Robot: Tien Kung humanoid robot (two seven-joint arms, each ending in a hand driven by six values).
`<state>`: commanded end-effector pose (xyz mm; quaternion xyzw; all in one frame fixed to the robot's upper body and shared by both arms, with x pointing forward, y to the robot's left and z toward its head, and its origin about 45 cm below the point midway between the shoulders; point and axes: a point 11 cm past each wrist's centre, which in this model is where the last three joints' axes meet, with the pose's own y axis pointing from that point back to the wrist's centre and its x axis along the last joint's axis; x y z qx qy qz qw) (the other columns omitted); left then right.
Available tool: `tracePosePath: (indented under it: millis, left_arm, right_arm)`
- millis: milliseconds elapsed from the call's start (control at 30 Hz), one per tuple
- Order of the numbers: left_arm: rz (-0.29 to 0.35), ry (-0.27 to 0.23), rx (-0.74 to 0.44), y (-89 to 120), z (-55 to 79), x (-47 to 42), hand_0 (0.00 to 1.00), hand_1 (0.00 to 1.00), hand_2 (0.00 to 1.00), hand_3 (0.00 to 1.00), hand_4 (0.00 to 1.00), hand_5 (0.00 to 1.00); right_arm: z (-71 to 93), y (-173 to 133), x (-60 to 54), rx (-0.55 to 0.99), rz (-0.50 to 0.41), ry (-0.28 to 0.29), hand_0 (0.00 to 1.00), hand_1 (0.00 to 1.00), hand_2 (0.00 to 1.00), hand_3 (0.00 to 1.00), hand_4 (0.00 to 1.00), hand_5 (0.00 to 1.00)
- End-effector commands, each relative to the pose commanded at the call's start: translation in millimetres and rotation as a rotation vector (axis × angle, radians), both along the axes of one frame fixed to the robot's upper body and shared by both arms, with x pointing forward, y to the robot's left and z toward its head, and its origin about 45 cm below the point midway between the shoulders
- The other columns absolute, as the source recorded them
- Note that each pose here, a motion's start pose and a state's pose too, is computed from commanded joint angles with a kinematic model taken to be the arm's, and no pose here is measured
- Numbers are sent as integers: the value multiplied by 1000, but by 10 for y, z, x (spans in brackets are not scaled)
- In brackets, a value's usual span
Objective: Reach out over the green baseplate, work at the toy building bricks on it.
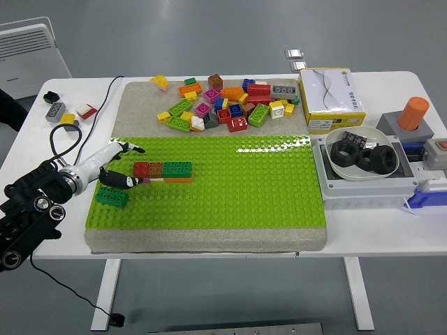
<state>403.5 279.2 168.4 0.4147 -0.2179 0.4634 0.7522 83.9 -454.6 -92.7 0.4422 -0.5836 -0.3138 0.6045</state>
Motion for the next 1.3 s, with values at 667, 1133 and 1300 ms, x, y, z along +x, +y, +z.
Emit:
tracePosePath:
  millis: [667, 1133, 1300]
  left_arm:
    - [5, -149, 144, -139, 177, -415, 969, 984, 998, 730, 974, 895]
    - [32, -108, 139, -65, 3, -391, 979, 986, 998, 720, 974, 894]
    - [31, -94, 131, -77, -40, -395, 979, 986, 998, 720, 974, 894]
  right_arm:
    - [-15, -4, -86, 1, -1, 13, 514, 698, 654, 750, 820, 772]
    - [-11, -4, -65, 3, -5, 6, 514, 698, 653, 750, 820, 773]
    - [-10, -5, -59, 2, -5, 5, 514, 698, 653, 750, 820, 773]
